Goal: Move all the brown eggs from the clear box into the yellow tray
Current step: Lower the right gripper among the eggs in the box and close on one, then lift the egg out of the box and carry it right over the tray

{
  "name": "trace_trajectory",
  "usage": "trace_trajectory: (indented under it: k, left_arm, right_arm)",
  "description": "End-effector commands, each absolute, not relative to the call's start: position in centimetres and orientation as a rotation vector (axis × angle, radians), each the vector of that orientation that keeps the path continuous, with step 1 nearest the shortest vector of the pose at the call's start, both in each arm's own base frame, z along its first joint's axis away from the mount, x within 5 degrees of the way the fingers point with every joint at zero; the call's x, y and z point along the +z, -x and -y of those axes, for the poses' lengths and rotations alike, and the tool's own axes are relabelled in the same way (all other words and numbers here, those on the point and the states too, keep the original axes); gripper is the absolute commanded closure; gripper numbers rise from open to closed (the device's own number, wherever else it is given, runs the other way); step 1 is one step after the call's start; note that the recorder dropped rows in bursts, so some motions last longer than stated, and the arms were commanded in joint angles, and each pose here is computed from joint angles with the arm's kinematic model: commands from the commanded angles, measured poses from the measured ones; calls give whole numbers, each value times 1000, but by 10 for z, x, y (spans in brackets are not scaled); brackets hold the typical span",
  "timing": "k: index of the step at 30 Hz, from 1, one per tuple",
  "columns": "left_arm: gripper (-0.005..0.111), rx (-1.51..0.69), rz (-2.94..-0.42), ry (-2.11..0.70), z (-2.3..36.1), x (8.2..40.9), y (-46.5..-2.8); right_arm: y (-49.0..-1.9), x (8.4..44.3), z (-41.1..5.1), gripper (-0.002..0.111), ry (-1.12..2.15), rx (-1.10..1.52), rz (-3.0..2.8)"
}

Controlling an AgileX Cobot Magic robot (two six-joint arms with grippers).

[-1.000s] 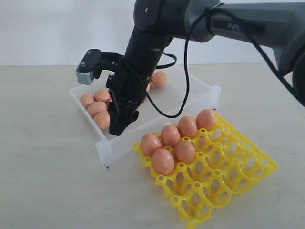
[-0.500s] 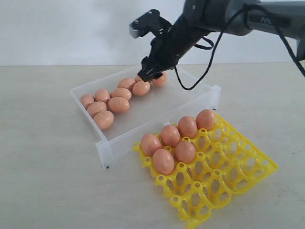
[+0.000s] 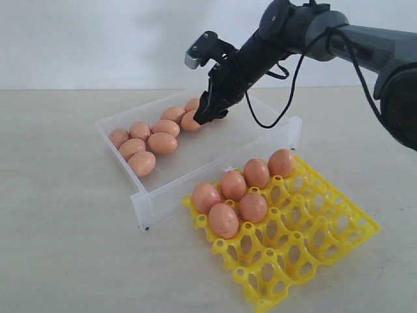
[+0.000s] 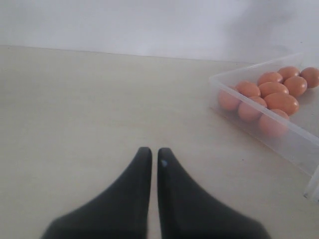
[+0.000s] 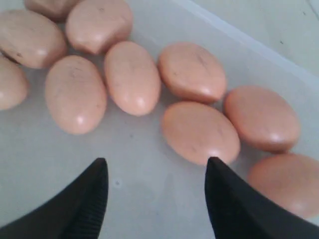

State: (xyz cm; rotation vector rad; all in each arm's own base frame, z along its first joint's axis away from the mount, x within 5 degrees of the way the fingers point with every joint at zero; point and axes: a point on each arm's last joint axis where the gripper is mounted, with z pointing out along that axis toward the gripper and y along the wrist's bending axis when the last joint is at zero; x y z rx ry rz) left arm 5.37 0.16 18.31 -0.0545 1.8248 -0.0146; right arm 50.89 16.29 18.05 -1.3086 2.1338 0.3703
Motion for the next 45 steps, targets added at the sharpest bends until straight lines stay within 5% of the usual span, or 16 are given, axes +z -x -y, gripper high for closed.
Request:
trace_trajectory:
  k: [1, 26, 32, 45]
  left_arm:
    - [103, -16, -1820, 60, -2, 183, -54]
    - [103, -16, -1820, 60, -2, 183, -54]
    - [103, -16, -1820, 60, -2, 183, -54]
    - [103, -16, -1820, 60, -2, 183, -54]
  right_arm:
    - [-501, 184, -193, 58, 1444, 351, -2005]
    - [-500, 118, -228, 59, 1557, 323, -1940]
    - [-500, 118, -228, 108, 1524, 335, -1965]
    - [-504, 152, -197, 108, 1250, 517, -2166]
